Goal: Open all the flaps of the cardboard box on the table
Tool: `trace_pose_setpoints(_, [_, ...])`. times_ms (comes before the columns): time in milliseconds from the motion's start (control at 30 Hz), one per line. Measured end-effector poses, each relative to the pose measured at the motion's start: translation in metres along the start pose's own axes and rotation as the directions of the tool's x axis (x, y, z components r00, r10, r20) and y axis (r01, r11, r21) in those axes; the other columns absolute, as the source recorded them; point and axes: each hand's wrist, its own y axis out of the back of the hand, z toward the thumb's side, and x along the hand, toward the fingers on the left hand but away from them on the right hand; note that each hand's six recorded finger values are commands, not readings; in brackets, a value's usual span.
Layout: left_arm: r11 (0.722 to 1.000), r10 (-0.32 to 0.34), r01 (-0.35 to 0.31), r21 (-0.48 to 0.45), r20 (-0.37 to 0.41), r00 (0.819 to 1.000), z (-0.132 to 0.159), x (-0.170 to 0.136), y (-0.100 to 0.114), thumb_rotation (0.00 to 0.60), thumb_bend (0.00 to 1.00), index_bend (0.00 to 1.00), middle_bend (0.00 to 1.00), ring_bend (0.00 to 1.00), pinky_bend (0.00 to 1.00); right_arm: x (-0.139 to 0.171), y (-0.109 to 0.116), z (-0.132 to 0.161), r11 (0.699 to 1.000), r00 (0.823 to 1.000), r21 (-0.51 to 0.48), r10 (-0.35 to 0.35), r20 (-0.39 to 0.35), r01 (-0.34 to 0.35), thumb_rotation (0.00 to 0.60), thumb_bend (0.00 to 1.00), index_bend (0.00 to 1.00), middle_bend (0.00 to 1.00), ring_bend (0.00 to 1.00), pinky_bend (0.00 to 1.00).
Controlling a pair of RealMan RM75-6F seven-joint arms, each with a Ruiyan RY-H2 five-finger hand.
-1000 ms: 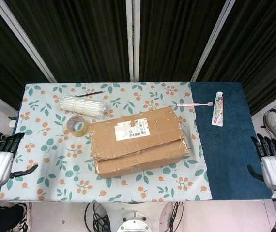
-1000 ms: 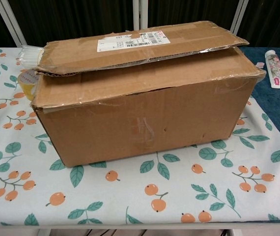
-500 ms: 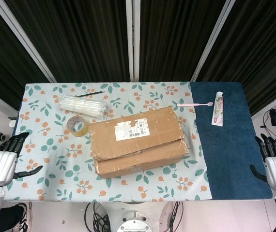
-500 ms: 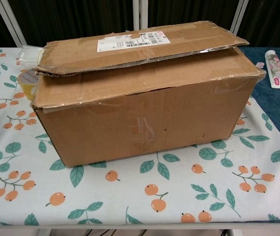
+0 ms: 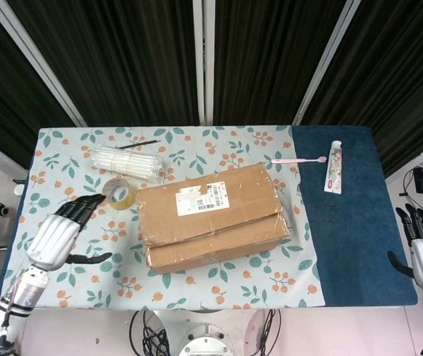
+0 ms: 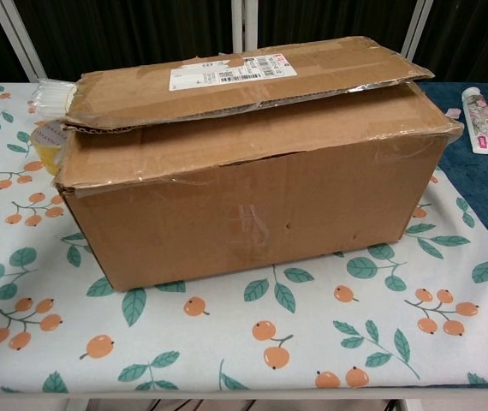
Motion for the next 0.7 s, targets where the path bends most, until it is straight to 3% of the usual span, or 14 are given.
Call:
trace_pose_setpoints(167, [0.998, -0.037, 0.041, -0.039, 0.106, 0.994, 0.038, 0.028, -0.017, 0.303, 0.00, 0.06, 0.10, 0.13, 0.25, 0.004, -0.002, -0.004, 1.000, 1.000, 0.005, 0.003, 0.013, -0.003, 0.600, 0.18, 0.00, 0.00, 0.00, 0.00])
trace_pose_setpoints(333, [0.994, -0.026, 0.045, -0.103, 0.175, 0.984, 0.072, 0.051, -0.036, 0.287, 0.00, 0.06, 0.11, 0.13, 0.25, 0.005, -0.001, -0.009, 1.000, 1.000, 0.005, -0.004, 0.024, 0.004, 0.600, 0.18, 0.00, 0.00, 0.00, 0.00])
trace_pose_setpoints(467, [0.994, -0.006, 0.025, -0.107, 0.180, 0.984, 0.083, 0.066, -0.043, 0.285, 0.00, 0.06, 0.11, 0.13, 0.25, 0.007, 0.003, -0.012, 1.000, 1.000, 0.004, -0.011, 0.028, 0.011, 0.600, 0.18, 0.00, 0.00, 0.00, 0.00])
trace_pose_setpoints(700, [1.000, 0.022, -0.021, -0.007, 0.152, 0.988, 0.089, 0.083, -0.051, 0.298, 0.00, 0.07, 0.11, 0.13, 0.25, 0.007, 0.003, -0.014, 1.000, 0.999, -0.002, -0.011, 0.032, 0.011, 0.600, 0.18, 0.00, 0.00, 0.00, 0.00])
